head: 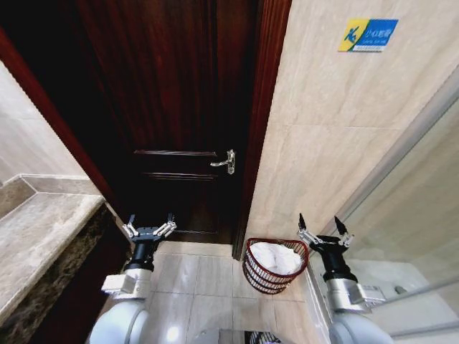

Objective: Discard the used towel into the hamper.

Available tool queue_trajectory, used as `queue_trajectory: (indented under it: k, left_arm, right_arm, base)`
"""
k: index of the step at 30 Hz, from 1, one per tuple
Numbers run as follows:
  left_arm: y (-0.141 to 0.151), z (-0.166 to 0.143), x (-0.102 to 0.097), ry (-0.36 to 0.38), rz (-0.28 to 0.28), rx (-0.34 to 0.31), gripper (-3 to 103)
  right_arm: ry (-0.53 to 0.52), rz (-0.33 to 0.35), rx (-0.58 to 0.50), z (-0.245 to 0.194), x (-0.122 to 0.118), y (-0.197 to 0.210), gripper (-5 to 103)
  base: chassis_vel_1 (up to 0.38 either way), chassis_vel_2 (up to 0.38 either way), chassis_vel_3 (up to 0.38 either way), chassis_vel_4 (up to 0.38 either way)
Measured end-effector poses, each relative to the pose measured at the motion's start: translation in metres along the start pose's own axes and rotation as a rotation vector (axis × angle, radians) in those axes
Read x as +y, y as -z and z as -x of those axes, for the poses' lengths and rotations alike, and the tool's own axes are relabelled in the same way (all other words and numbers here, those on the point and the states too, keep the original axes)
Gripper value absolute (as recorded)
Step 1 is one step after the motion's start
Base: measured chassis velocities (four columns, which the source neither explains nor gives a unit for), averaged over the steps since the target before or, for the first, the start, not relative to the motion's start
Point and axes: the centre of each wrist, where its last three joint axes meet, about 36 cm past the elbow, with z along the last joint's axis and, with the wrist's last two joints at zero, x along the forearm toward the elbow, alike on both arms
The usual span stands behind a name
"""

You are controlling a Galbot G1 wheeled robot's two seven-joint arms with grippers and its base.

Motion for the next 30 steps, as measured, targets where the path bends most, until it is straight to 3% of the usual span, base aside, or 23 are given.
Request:
queue_trajectory:
  k: [19, 30]
  left_arm:
    - [-0.0007, -0.0001, -0.0001, 0.001, 0.001, 0.002, 100]
    - [-0.0007, -0.0002, -0.0001, 0.001, 0.001, 0.002, 100]
  right_arm:
    - [0.001, -0.001, 0.001, -0.0003, 0.0001, -0.0001, 100]
    - [0.001, -0.001, 0.002, -0.0003, 0.0001, -0.0003, 100]
  base:
    - [0.000, 0.000, 0.000, 0.000]
    - [0.137, -0.126, -0.152, 0.149]
